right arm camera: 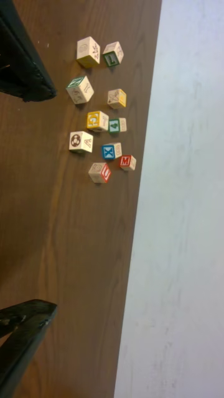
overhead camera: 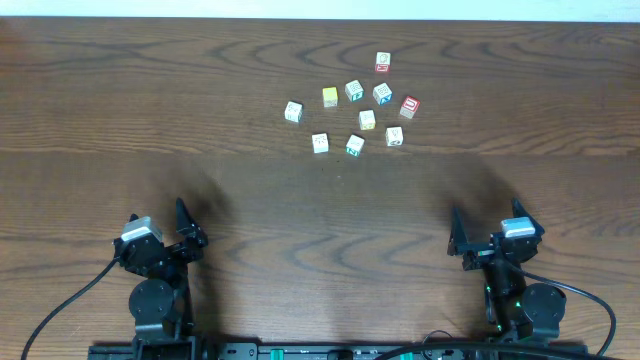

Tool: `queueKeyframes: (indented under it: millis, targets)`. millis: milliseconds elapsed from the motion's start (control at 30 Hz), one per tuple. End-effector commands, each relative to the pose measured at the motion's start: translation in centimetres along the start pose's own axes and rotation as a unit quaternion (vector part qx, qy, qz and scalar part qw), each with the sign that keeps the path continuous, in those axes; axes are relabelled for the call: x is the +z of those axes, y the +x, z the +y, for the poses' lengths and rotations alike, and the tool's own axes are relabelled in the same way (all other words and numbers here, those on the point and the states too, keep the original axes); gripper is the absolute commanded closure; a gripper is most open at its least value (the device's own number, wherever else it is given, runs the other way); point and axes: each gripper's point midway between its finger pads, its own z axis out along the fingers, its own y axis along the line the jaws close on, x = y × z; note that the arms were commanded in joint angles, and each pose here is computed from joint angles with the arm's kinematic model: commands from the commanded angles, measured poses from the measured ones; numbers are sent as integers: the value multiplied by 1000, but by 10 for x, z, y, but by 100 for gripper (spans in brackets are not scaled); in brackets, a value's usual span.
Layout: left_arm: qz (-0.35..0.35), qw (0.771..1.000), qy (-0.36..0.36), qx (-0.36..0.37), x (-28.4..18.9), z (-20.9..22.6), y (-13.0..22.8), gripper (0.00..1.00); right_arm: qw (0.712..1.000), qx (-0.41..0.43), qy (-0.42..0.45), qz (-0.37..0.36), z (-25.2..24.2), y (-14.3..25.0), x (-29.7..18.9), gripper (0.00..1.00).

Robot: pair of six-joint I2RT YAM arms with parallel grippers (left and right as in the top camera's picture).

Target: Lift 3 blocks

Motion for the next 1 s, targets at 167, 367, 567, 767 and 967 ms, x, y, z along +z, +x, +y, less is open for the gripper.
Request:
queueKeyframes:
  millis: [167, 367, 567, 767, 967]
  targets:
    - [29, 999, -9, 13, 1, 5, 19, 19, 998, 69, -2, -1, 0, 0, 0, 1]
    - [29, 999, -9, 13, 1, 5, 19, 19, 988, 156, -13, 3, 6, 1, 0, 1]
    - [29, 999, -9, 13, 1, 5, 19, 19, 987, 156, -28, 14, 14, 5, 1, 1]
    - [29, 999, -9, 13, 1, 5, 19, 19, 987, 155, -42, 15, 21, 4, 1, 1]
    - [29, 999, -9, 13, 1, 5, 19, 19, 987, 155, -42, 15, 21, 4, 1, 1]
